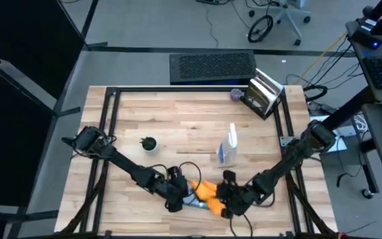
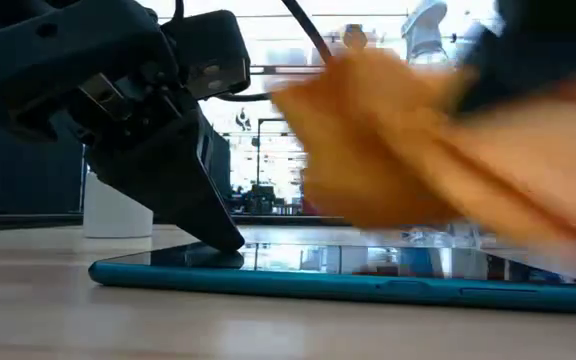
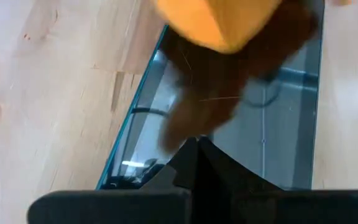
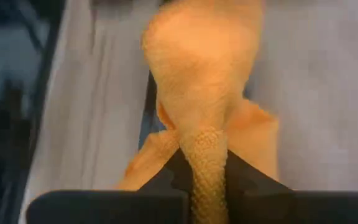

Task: Apply microfiber cloth
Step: Wipe the tablet with the microfiber cloth

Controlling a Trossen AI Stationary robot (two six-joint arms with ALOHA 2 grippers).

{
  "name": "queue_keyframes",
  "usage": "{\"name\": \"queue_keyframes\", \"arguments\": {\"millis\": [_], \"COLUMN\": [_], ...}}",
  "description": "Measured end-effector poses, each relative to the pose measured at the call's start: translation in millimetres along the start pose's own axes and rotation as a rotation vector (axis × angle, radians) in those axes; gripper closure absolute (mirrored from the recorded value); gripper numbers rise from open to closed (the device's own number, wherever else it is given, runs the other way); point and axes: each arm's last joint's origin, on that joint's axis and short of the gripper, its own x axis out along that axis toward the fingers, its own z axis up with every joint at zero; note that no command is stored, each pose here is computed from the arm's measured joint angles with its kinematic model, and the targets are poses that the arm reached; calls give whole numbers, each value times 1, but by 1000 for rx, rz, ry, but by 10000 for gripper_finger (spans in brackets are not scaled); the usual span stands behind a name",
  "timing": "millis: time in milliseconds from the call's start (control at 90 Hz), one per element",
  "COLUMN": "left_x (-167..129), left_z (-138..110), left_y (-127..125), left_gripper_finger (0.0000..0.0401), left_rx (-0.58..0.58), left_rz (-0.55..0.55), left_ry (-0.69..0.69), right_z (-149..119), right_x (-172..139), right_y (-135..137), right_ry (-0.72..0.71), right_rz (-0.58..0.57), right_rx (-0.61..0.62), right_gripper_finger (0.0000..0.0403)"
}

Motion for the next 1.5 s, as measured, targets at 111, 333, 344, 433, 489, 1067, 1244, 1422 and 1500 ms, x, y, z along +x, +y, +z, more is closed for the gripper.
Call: {"name": "queue_keyframes", "arguments": {"millis": [111, 333, 344, 433, 489, 1067, 1244, 1422, 1500], "left_x": [-1, -1, -1, -1, -1, -1, -1, -1, -1], "left_z": [3, 5, 5, 5, 5, 5, 5, 5, 5], "left_y": [-1, -3, -3, -3, -3, -2, -2, -2, -3], "left_gripper_finger": [401, 401, 401, 401, 401, 401, 401, 401, 401], "left_rx": [6, 21, 21, 24, 25, 26, 26, 29, 28], "left_rz": [-7, -18, -18, -17, -18, -15, -17, -19, -19], "left_ry": [1, -5, -5, -4, -3, 9, 9, 8, 7], "right_z": [7, -14, -15, -24, -29, -54, -59, -58, -58], "right_x": [20, 57, 58, 64, 63, -16, -22, -20, -21], "right_y": [-13, -27, -27, -25, -23, -8, -4, -6, -9], "right_ry": [-18, 99, 103, 136, 166, 476, 516, 519, 533], "right_rz": [3, -24, -22, -21, -30, -116, -110, -122, -146], "right_rx": [19, 39, 41, 58, 62, -2, 26, 67, 71], "right_gripper_finger": [389, 389, 389, 389, 389, 388, 382, 361, 338]}}
